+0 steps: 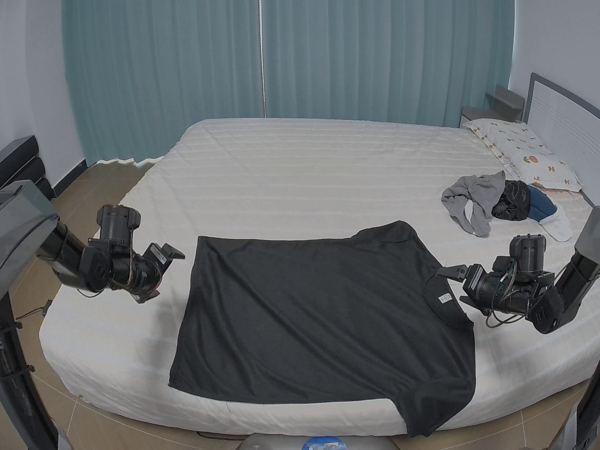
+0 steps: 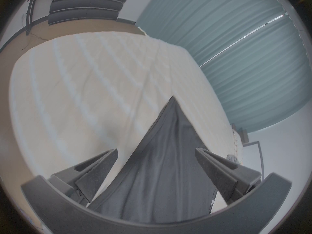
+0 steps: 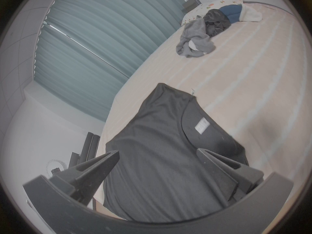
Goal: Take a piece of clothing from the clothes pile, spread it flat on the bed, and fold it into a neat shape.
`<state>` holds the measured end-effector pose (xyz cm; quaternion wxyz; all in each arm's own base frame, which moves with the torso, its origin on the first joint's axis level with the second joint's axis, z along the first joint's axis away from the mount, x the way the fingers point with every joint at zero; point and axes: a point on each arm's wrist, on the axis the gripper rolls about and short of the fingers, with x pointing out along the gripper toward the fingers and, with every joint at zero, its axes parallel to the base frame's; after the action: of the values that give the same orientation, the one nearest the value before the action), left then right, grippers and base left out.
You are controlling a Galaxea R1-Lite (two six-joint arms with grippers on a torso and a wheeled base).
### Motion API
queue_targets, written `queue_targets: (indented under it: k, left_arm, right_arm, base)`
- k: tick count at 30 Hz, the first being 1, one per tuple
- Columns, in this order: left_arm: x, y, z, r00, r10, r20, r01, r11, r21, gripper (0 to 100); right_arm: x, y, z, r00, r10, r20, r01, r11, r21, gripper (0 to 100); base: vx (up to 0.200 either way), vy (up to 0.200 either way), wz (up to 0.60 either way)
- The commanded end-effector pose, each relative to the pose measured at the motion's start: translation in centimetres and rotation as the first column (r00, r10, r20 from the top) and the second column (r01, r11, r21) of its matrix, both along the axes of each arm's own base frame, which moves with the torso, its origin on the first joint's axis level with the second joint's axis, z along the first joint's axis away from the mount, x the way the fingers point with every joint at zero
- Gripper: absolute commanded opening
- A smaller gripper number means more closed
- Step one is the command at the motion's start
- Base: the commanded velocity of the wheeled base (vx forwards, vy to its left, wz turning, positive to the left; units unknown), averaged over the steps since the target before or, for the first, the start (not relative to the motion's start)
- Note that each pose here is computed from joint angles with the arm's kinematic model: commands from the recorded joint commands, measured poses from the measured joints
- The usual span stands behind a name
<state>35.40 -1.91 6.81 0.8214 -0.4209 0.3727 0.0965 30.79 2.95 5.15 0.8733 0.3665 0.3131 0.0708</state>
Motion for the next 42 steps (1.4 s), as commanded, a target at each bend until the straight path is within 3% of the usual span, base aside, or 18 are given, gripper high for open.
queue_targets:
  k: [1, 10, 19, 30, 38, 42]
  left_arm:
    - [-7.5, -1.9, 1.4, 0.995, -0.095, -0.018, 0.095, 0.995, -0.014, 100]
    - [-10.7, -1.9, -1.2, 0.992, -0.118, -0.047, 0.116, 0.993, -0.031, 100]
    - [-9.6, -2.1, -3.0, 0.995, -0.087, -0.037, 0.083, 0.992, -0.098, 100]
    - [-8.9, -2.2, -3.0, 0.997, -0.081, -0.020, 0.078, 0.990, -0.116, 100]
    - [-5.5, -1.8, -3.2, 0.996, -0.083, 0.034, 0.086, 0.993, -0.081, 100]
    - [-4.9, 0.2, -5.2, 0.991, -0.135, 0.002, 0.134, 0.991, 0.028, 100]
  right_arm:
    - [-4.4, 0.2, 0.2, 0.998, 0.021, -0.062, -0.021, 1.000, 0.006, 100]
    - [-5.9, 0.2, -1.3, 0.988, 0.047, -0.147, -0.044, 0.999, 0.025, 100]
    - [-6.2, 0.3, -1.7, 0.983, 0.066, -0.171, -0.062, 0.998, 0.029, 100]
    - [-6.3, 0.4, -1.8, 0.983, 0.075, -0.170, -0.072, 0.997, 0.025, 100]
    - [-6.3, 0.4, -2.0, 0.981, 0.076, -0.179, -0.072, 0.997, 0.026, 100]
    - [-6.2, 0.6, -2.6, 0.977, 0.079, -0.199, -0.076, 0.997, 0.023, 100]
  base:
    - [-0.200, 0.000, 0.00]
    - [-0.133, 0.000, 0.00]
    - [0.000, 0.000, 0.00]
    - [0.000, -0.200, 0.00]
    - [0.000, -0.100, 0.00]
    - [0.000, 0.000, 0.00]
